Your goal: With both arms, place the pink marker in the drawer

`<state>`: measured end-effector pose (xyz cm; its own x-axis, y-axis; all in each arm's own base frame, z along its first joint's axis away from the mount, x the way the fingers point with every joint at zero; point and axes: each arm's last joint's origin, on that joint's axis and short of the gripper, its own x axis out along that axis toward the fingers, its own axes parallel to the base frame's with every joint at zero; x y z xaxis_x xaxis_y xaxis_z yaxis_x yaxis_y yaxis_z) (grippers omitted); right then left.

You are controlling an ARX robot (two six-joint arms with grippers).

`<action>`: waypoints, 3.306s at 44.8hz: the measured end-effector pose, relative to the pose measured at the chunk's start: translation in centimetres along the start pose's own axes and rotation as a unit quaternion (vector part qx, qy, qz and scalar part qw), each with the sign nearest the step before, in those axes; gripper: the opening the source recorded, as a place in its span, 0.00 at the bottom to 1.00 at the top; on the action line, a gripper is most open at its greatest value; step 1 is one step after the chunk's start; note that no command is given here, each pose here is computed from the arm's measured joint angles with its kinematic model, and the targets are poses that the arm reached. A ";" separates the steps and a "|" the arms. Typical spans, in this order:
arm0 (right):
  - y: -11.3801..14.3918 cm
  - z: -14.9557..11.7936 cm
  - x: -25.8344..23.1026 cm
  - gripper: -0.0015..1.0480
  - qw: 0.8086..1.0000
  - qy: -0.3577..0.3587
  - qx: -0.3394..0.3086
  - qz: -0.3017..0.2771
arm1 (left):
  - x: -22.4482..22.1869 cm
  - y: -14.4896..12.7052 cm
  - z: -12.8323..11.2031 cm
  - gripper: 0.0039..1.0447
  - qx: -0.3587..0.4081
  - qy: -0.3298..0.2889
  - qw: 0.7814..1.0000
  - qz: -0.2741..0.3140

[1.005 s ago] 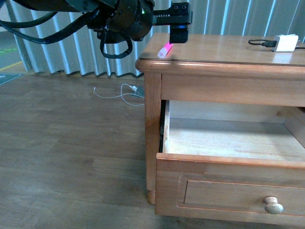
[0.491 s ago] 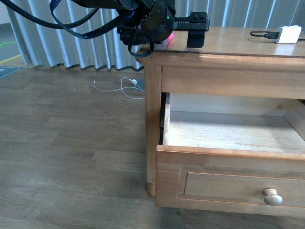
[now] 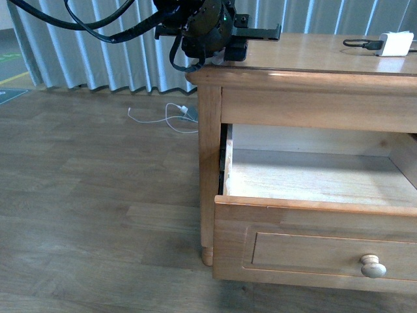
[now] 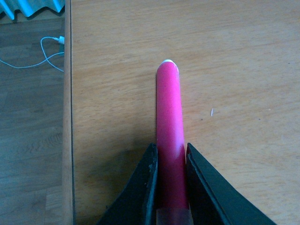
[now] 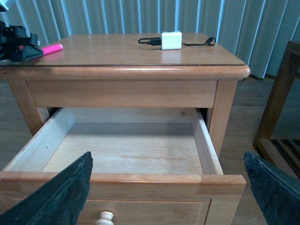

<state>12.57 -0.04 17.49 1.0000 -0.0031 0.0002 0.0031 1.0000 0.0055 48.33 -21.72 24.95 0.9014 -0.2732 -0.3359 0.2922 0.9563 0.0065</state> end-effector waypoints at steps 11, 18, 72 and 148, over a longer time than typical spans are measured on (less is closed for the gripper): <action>0.0 0.0 0.0 0.92 1.000 0.000 0.000 0.000 | -0.2 0.2 -0.1 0.14 0.005 -0.010 1.000 -0.007; 0.0 0.0 0.0 0.92 1.000 0.000 0.000 0.000 | -1.0 0.2 -0.2 0.14 0.010 -0.018 1.000 -0.019; 0.0 0.0 0.0 0.92 1.000 0.000 0.000 0.000 | -3.6 -10.8 -10.3 0.14 0.118 0.060 0.968 -0.211; 0.0 0.0 0.0 0.92 1.000 0.000 0.000 0.000 | -24.8 2.1 -5.9 0.94 0.046 -0.111 0.993 0.007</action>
<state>12.56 -0.04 17.49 1.0000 -0.0031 0.0006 0.0030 1.0000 0.0048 24.74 -12.36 27.77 0.9507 -0.2861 -0.1198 0.2982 0.9493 0.0995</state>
